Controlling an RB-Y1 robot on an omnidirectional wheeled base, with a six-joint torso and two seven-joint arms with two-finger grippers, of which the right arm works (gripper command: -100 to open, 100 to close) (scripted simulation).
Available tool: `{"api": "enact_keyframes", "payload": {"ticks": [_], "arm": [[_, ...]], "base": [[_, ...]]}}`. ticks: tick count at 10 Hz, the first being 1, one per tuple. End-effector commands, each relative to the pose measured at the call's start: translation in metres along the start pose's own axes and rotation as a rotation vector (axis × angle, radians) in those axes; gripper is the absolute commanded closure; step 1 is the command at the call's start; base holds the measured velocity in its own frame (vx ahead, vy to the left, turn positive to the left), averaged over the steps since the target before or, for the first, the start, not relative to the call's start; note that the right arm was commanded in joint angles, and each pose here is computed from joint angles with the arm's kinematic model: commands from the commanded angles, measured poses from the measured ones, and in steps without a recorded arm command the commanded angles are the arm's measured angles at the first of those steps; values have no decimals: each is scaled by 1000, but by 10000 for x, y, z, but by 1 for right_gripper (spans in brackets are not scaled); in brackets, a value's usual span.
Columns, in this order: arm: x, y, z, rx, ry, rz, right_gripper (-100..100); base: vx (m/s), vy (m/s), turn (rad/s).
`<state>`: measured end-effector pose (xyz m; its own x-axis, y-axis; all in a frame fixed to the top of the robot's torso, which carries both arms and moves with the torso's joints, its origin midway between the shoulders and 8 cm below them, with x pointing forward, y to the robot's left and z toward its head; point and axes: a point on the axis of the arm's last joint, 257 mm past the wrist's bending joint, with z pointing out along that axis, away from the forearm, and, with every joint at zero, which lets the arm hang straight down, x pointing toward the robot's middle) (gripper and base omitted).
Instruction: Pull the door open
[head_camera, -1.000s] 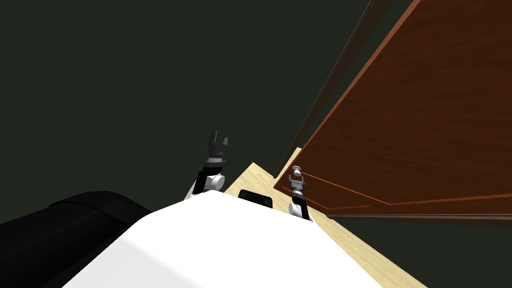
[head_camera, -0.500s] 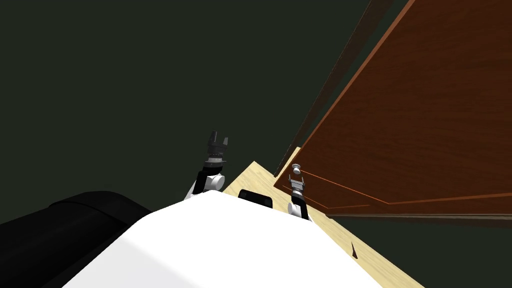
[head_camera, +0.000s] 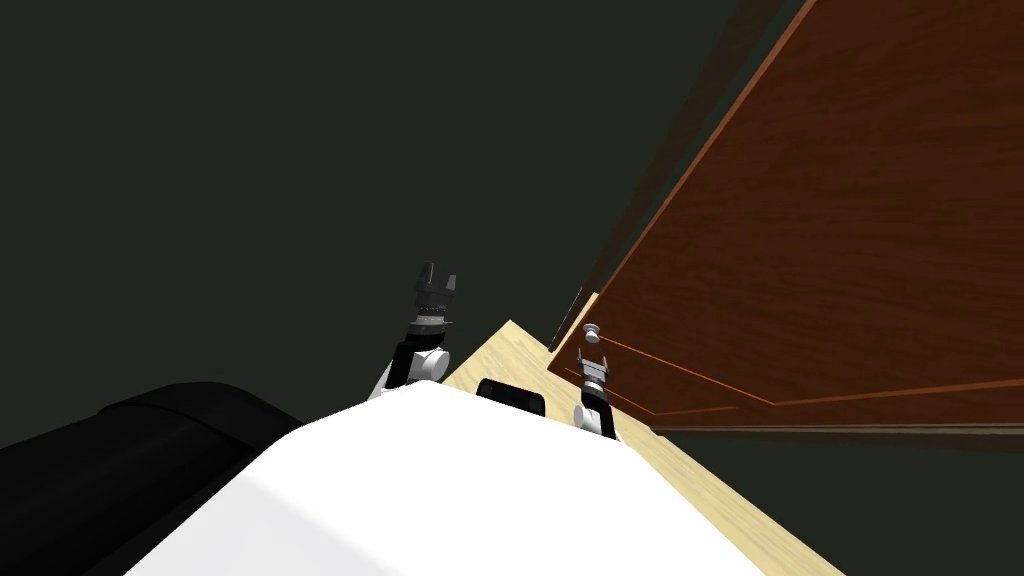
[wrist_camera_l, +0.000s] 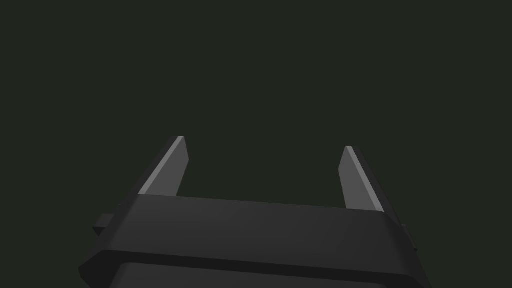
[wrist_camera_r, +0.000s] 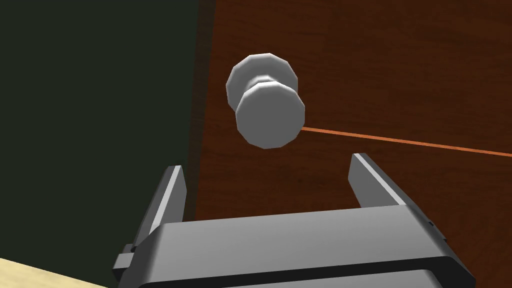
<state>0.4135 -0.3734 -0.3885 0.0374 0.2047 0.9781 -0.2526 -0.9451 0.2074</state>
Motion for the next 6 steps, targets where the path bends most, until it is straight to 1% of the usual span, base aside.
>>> {"api": "enact_keyframes", "payload": {"ticks": [1,3,6], "arm": [[-8,-4,-14,-7,-6,67,-100],[-17,-10,-28,-14,-12,130,-100],[-29,-17,-45,-23,-18,204,-100]], "base": [[-85,-38,50],[-93,-27,46],[-66,-19,33]]}}
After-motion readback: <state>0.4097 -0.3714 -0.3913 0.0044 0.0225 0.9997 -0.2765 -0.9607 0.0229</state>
